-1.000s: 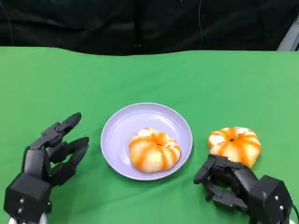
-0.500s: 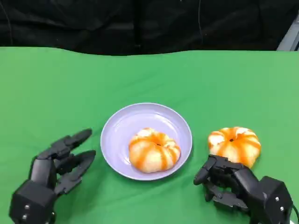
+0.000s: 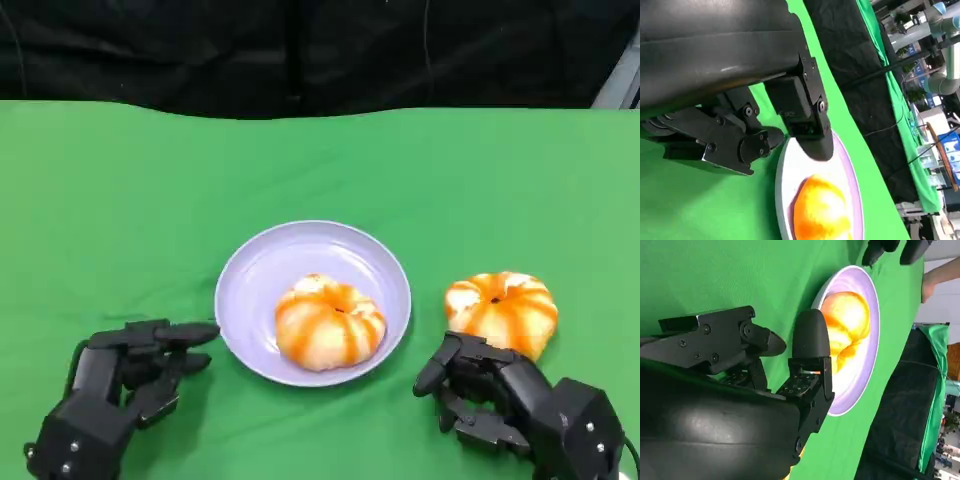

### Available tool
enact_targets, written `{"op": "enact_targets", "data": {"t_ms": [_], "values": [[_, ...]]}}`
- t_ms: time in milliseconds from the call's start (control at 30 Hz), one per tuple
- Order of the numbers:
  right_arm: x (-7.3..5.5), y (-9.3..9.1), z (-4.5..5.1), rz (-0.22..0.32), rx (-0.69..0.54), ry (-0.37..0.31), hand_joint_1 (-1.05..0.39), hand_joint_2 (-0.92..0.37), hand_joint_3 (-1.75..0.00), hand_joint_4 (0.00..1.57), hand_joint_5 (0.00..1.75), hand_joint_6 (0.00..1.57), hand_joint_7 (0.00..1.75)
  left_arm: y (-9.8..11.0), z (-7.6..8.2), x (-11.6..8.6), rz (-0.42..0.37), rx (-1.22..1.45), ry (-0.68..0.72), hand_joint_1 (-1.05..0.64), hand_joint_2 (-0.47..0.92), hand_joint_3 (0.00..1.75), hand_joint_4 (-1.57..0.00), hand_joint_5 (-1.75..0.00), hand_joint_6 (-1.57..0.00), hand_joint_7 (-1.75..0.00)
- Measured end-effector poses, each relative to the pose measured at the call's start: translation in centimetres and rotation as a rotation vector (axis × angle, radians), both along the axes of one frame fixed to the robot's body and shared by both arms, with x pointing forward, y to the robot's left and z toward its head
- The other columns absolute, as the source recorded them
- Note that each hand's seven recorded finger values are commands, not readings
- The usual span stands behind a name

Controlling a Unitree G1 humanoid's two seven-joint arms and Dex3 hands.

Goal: Grasp the bread from the table and place it into the plate.

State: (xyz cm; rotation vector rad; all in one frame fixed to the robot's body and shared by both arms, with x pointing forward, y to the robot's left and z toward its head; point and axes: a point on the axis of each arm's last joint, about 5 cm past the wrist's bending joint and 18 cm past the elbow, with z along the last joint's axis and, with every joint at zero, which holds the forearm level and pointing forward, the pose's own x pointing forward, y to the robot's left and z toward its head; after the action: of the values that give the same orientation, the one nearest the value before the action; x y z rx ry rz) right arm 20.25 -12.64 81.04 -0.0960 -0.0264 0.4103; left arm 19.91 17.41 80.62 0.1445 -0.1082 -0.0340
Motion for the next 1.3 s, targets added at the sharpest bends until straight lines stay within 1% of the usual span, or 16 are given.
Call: {"op": "enact_targets", "data": {"t_ms": [67,167,233,367,600,1033,1300], "values": [[0.0,0.0,0.00,0.000,0.000,0.000,0.02,-0.90,-0.61,0.68,1.74,0.71,1.36,0.0,0.0,0.0,-0.008,-0.001,0.001,0.08,0.49,1.19,-1.00,-1.31,-1.07,-1.06],[0.0,0.0,0.00,0.000,0.001,0.000,0.02,-0.90,-0.61,0.68,1.74,0.71,1.36,0.0,0.0,0.0,-0.021,0.001,0.000,0.08,0.49,1.19,-0.99,-1.33,-1.05,-1.10],[0.0,0.0,0.00,0.001,0.001,0.000,0.02,-0.89,-0.61,0.68,1.74,0.71,1.37,-0.1,0.0,0.0,-0.024,0.002,-0.001,0.05,0.43,1.26,-1.00,-1.41,-1.04,-1.16],[0.0,0.0,0.00,-0.001,0.001,0.000,0.02,-0.89,-0.62,0.68,1.74,0.71,1.37,-0.2,0.0,-0.2,-0.056,0.007,-0.005,0.03,0.38,1.32,-0.98,-1.44,-1.01,-1.22],[0.0,0.0,0.00,-0.002,-0.002,-0.001,0.01,-0.89,-0.62,0.67,1.74,0.71,1.37,-0.7,-0.1,-0.4,-0.107,0.015,-0.011,-0.01,0.37,1.31,-0.96,-1.46,-0.99,-1.24],[0.0,0.0,-0.01,-0.001,-0.003,-0.002,0.02,-0.89,-0.63,0.67,1.74,0.70,1.37,-1.3,-0.5,-0.9,-0.145,0.026,0.002,-0.07,0.34,1.36,-0.97,-1.51,-0.98,-1.26],[0.0,0.0,0.00,-0.001,0.000,-0.003,0.03,-0.89,-0.63,0.68,1.73,0.71,1.37,-1.5,-0.6,-1.2,-0.166,0.041,0.005,-0.05,0.32,1.38,-0.97,-1.51,-0.98,-1.25]]}}
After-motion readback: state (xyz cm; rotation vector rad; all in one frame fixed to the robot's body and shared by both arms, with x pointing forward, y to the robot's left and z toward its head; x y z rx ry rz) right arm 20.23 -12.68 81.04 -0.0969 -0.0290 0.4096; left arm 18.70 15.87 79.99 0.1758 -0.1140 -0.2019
